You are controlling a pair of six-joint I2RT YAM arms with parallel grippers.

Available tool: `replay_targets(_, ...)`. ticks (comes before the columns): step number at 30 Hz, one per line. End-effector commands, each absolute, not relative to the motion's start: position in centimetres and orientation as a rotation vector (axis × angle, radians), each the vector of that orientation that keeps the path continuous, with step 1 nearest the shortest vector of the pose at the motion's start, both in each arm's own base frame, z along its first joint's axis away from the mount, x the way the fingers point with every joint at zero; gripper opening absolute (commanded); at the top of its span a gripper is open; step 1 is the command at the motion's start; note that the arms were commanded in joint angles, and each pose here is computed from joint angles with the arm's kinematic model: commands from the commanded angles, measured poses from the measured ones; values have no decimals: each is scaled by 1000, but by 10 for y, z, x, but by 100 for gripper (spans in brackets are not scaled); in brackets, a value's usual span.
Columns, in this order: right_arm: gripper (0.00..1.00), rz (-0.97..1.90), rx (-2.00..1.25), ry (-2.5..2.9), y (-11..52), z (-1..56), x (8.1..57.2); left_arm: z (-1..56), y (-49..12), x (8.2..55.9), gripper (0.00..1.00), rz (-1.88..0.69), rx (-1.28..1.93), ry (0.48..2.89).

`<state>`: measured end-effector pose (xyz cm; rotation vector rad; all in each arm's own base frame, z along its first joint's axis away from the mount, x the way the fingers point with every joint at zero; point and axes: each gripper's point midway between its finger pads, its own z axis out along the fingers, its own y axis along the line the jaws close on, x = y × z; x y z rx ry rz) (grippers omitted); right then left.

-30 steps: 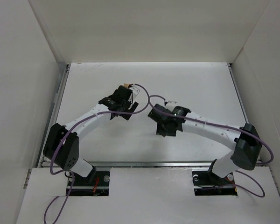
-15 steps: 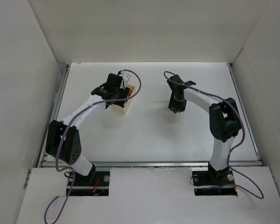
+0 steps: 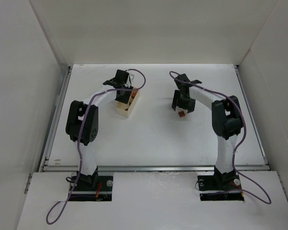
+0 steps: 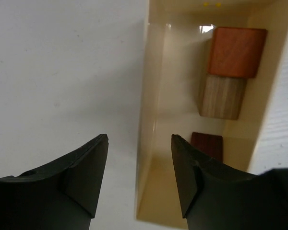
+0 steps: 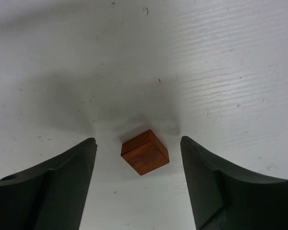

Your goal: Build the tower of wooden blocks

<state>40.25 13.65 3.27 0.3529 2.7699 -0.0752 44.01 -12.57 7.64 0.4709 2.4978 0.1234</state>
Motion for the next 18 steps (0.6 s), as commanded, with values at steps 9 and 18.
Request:
replay_targets(9, 88, 28, 289, 2704, 144, 75, 417, 75, -118, 461, 33, 125, 459, 2505)
replay_targets(18, 88, 44, 277, 2676, 144, 92, 416, 77, -92, 465, 0, 326, 443, 2492)
